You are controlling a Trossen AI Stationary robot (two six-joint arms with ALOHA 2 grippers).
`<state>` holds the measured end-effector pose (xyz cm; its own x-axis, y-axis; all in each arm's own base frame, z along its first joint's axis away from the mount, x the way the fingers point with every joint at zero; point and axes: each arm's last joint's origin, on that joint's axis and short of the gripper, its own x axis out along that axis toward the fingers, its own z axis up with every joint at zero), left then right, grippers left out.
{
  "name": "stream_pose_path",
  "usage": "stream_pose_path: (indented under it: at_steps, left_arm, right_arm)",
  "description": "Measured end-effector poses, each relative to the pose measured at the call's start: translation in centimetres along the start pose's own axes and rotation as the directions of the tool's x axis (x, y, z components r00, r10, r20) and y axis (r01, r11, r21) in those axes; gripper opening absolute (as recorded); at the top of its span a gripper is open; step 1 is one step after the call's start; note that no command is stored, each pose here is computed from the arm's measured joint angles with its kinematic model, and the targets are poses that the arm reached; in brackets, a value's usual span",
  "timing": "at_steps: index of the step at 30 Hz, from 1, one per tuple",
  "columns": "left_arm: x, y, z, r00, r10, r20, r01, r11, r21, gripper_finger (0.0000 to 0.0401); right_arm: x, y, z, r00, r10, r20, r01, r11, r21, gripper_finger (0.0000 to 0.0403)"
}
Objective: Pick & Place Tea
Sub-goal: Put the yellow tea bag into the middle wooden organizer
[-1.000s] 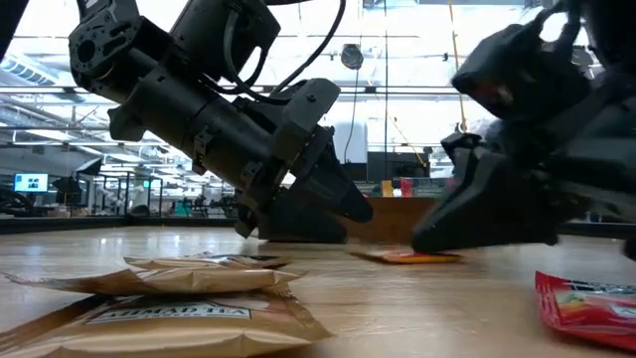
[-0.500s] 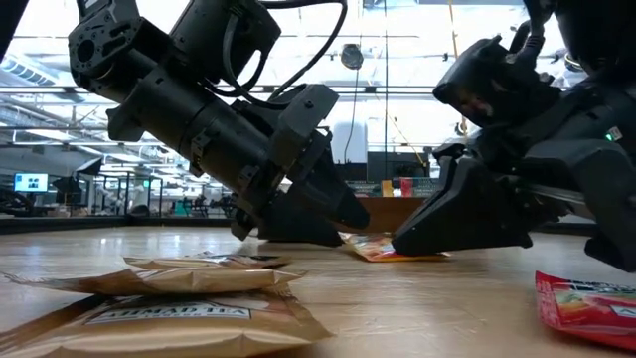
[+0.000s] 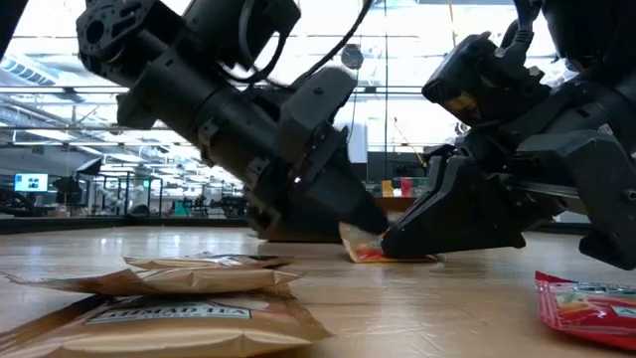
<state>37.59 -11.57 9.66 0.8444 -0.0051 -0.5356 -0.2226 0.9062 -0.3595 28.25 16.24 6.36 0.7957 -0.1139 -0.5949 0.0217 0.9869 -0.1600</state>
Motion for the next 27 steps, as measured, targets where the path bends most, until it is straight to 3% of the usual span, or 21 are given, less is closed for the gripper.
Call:
stream_pose_path:
  at_steps: [4,7,9,18,20,27]
  left_arm:
    - [0.0,-1.0,0.5,1.000,-0.020,0.018,0.018,0.997,0.078,0.0100]
    - [-0.1,-2.2,0.7,0.999,-0.042,0.026,0.036,0.981,0.192,0.0033]
    - [-0.1,-3.0,0.8,0.998,-0.058,0.027,0.049,0.964,0.262,0.0010]
    - [-0.4,-4.8,2.8,0.999,0.044,-0.023,-0.030,0.900,0.434,0.0008]
    - [-1.0,-4.9,3.6,0.995,0.094,-0.037,-0.064,0.871,0.486,0.0010]
    - [-4.1,-5.1,8.9,0.990,0.122,0.073,-0.142,0.815,0.562,0.0009]
  right_arm:
    - [0.0,0.1,0.0,1.000,0.005,-0.001,-0.005,1.000,-0.013,0.0000]
    - [-0.2,0.5,0.0,1.000,0.019,0.010,-0.018,0.999,-0.032,0.0000]
    - [-0.4,0.7,0.1,0.999,0.026,0.030,-0.025,0.999,-0.028,0.0000]
    - [-2.9,2.9,1.4,0.984,0.095,0.154,-0.080,0.991,-0.105,0.0000]
    - [-3.8,3.3,2.1,0.974,0.109,0.196,-0.088,0.990,-0.111,0.0000]
    - [-5.0,3.9,2.2,0.972,0.051,0.229,-0.018,0.989,-0.145,0.0000]
